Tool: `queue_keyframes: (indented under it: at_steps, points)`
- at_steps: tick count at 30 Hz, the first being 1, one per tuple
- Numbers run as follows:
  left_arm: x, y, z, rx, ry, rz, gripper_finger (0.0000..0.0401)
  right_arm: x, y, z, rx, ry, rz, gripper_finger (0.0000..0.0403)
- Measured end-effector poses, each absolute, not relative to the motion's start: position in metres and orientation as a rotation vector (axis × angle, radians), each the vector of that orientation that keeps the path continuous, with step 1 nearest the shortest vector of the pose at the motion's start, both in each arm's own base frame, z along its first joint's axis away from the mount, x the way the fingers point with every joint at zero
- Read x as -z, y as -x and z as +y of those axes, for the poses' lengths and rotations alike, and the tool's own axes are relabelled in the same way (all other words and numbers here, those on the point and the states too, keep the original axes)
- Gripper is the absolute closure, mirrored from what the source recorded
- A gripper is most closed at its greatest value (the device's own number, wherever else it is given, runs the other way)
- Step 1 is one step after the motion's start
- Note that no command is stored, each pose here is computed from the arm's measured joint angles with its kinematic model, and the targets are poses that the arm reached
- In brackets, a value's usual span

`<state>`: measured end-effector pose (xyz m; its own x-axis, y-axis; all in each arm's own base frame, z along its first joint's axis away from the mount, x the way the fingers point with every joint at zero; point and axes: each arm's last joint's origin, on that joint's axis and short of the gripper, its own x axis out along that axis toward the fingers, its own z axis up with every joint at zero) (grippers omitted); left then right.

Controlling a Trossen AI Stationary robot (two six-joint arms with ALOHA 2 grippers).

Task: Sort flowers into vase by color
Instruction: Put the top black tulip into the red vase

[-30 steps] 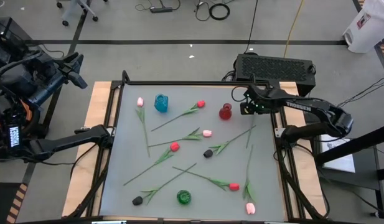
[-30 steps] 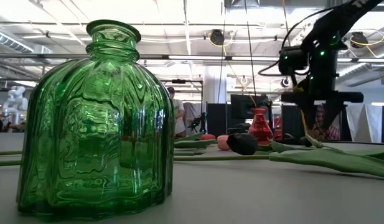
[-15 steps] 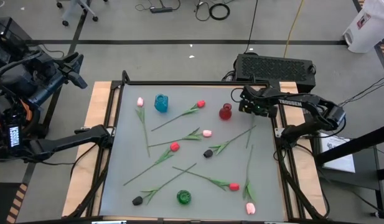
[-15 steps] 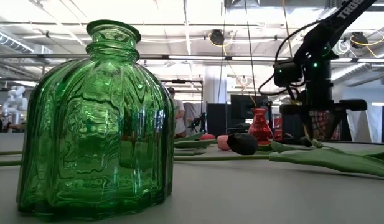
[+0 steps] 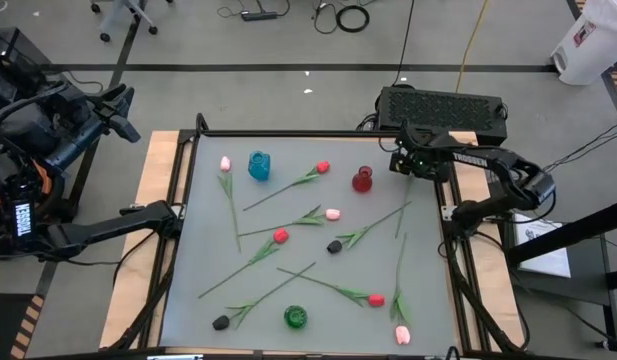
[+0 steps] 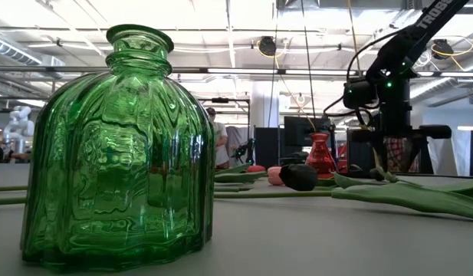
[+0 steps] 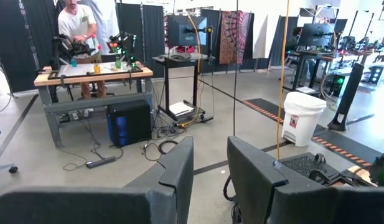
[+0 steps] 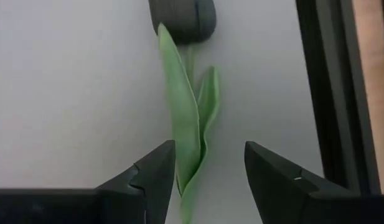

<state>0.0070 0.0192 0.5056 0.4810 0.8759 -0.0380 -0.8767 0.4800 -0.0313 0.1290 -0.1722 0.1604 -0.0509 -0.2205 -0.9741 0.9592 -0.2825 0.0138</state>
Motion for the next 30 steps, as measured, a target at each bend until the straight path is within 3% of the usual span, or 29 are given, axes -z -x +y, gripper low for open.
queue_keyframes:
  at_steps: [13,30]
  points:
    - [-0.506,-0.007,0.019,-1.069,0.049,0.018,0.0296,-0.161,-0.120,-0.182,1.383,-1.284,0.908,0.0218]
    - [-0.506,-0.007,0.019,-1.069,0.049,0.017,0.0296,-0.139,-0.127,-0.186,1.370,-1.277,1.040,0.0218]
